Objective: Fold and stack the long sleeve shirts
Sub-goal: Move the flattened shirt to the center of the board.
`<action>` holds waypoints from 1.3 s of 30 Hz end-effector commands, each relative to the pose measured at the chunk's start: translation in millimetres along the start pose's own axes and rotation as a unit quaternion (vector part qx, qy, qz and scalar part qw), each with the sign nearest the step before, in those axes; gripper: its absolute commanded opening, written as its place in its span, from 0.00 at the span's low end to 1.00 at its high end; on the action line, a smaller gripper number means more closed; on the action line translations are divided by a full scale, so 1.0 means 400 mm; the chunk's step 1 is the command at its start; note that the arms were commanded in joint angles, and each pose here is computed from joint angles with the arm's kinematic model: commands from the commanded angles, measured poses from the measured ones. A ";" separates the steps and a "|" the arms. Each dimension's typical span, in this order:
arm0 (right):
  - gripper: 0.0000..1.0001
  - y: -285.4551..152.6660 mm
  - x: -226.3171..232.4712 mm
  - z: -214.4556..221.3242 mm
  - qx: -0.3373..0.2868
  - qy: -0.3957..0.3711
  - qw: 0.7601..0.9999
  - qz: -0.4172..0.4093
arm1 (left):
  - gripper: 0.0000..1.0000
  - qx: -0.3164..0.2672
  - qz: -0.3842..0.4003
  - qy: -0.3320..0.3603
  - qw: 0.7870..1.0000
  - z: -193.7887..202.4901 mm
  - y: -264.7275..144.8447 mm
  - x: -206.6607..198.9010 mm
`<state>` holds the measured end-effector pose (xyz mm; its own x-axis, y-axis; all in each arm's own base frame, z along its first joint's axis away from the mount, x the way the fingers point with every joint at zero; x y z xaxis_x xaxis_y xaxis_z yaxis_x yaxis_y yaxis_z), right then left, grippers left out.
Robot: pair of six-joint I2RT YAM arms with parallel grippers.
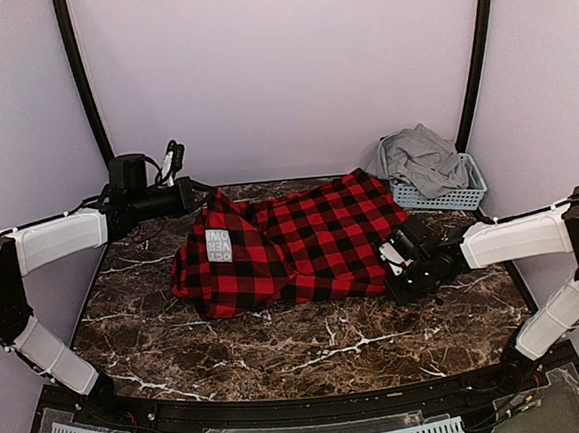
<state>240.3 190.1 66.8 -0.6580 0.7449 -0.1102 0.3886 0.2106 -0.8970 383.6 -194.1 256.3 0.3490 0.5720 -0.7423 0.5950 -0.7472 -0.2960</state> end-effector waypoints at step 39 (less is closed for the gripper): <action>0.23 -0.058 0.237 0.039 0.045 -0.083 0.990 -0.101 | 0.00 -0.016 -0.151 0.037 0.988 -0.027 -0.151 0.027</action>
<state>155.0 249.2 67.9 -0.8073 0.5878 0.0536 0.1387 0.2772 -0.9508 353.3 -140.4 255.8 0.1782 0.7930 -0.5826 0.6836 -0.5257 -0.5063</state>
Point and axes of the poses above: each gripper's point midway between its finger pads, its own y axis out along the fingers, its own x axis along the line the jaws close on, z = x × y, the point moved 4 cm from there along -y, back along the fingers, and after that the axes turned 14 degrees about -y, right-handed, at the moved point
